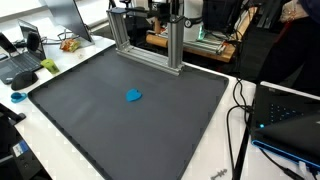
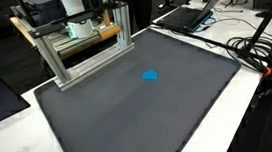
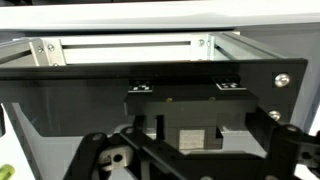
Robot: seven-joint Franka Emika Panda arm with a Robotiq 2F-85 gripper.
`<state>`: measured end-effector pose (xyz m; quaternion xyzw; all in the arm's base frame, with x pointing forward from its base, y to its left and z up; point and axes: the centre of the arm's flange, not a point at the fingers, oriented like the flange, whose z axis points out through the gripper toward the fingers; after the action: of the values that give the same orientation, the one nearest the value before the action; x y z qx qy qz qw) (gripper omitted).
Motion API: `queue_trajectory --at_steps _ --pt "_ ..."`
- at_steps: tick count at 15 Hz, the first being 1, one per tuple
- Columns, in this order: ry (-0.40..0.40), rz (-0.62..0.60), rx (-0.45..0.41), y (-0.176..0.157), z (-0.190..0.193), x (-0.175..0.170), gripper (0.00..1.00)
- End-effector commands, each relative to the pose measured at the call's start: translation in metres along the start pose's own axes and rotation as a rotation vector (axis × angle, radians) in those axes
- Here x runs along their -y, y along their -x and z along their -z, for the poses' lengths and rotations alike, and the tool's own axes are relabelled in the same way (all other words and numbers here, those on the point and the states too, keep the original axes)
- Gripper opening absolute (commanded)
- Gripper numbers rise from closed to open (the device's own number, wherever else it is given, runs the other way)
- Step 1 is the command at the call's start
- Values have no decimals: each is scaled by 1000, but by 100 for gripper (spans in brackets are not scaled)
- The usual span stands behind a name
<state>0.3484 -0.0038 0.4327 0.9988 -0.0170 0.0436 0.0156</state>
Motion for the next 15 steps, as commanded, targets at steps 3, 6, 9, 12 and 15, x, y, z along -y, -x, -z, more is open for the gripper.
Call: queue_trajectory --at_steps 3,6,9,12,15 --pt "30 -41 -27 3 6 3 100" --pt "61 -64 -53 -1 8 3 100" --pt "93 -86 -64 -4 10 1 100" --pt "104 -93 -85 -7 17 -1 100" --pt "55 -22 -81 -18 42 7 100"
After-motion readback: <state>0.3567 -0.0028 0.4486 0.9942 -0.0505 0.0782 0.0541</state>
